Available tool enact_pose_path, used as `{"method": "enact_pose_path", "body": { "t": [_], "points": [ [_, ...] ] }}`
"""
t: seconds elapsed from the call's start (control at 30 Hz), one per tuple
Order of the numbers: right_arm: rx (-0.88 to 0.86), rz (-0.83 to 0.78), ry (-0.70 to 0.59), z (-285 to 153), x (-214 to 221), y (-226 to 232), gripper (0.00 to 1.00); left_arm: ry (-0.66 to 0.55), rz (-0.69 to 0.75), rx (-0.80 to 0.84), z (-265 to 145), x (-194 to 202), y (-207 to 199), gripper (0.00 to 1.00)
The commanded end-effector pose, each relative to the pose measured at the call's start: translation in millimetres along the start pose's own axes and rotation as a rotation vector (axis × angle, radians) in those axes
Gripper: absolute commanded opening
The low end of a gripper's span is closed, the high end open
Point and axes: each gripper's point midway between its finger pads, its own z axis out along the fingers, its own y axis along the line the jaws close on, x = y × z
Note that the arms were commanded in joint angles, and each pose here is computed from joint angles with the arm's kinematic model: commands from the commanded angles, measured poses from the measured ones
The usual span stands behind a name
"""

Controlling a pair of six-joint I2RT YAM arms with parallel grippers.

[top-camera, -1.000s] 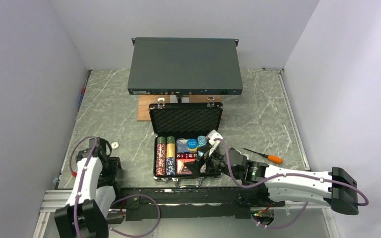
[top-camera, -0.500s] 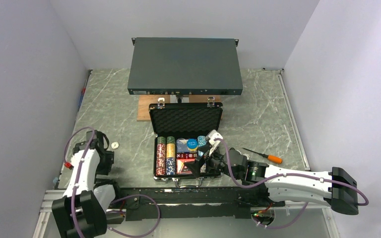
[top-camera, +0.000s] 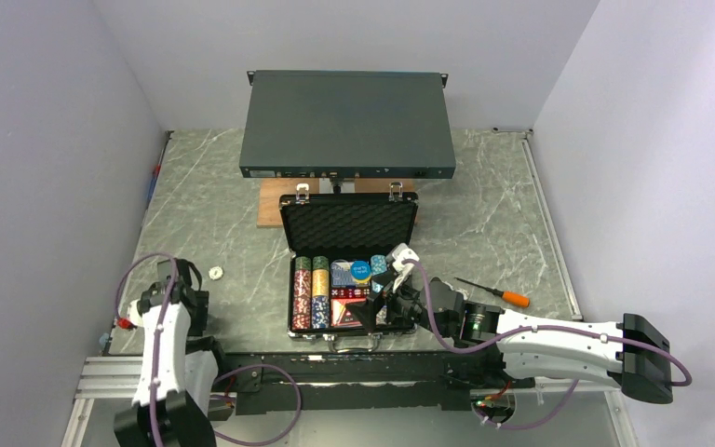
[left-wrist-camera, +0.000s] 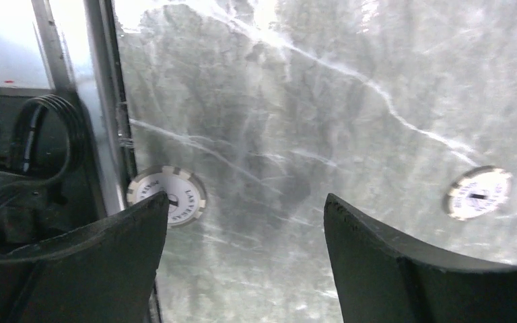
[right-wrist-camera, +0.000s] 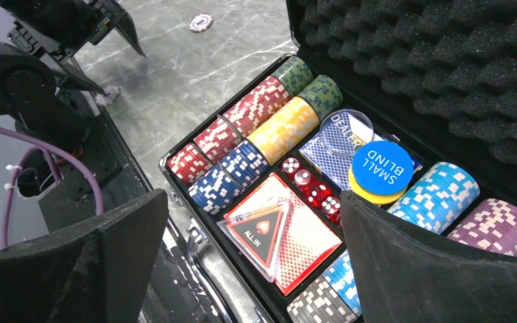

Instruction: Pack up texas hold em set

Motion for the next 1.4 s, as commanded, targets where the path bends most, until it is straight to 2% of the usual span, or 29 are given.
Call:
{"method": "enact_pose_path", "body": {
  "t": [0.0, 0.13, 0.23, 0.37, 0.53, 0.87, 1.03, 1.13, 1.27, 1.37],
  "points": [
    [-0.004, 0.004, -0.056, -0.3, -15.5, 3.2, 1.0, 0.01, -0.094, 0.018, 5.9, 6.7, 7.2, 0.88],
    [-0.007, 0.005, -0.059, -1.0, -16.3, 3.9, 1.0, -0.014, -0.033, 0.015, 5.5, 0.4, 4.2, 0.9],
    [-0.006, 0.005, -0.06, -1.3, -16.1, 3.5, 1.0, 0.058, 0.015, 0.091, 6.2, 11.1, -19.1, 0.91],
    [-0.003, 0.005, -0.063, -1.3, -16.2, 2.8, 1.0, 0.132, -0.003, 0.09, 3.0, 21.5, -28.5, 0.92],
    [0.015, 0.004, -0.074, -1.7, -17.4, -0.9, 1.0, 0.22, 0.015, 0.178, -11.9, 33.5, -57.1, 0.92],
    [0.014, 0.002, -0.071, -0.4, -15.8, -0.7, 1.0, 0.256, 0.239, 0.284, -30.3, 50.4, -108.4, 0.93],
    [0.02, -0.001, -0.063, 0.6, -13.8, -1.9, 1.0, 0.115, 0.396, 0.106, -36.5, 25.2, -84.7, 0.94],
    [0.016, 0.0, -0.054, 1.7, -10.8, -1.2, 1.0, 0.101, 0.426, -0.018, -36.3, 18.0, -61.6, 0.96],
    [0.018, -0.001, -0.046, 3.0, -9.0, -1.2, 1.0, 0.155, 0.376, -0.077, -29.4, 31.0, -33.3, 0.94],
    [0.018, -0.001, -0.044, 3.7, -8.6, -1.0, 1.0, 0.188, 0.295, -0.022, -18.1, 44.5, -27.5, 0.92]
  ]
}}
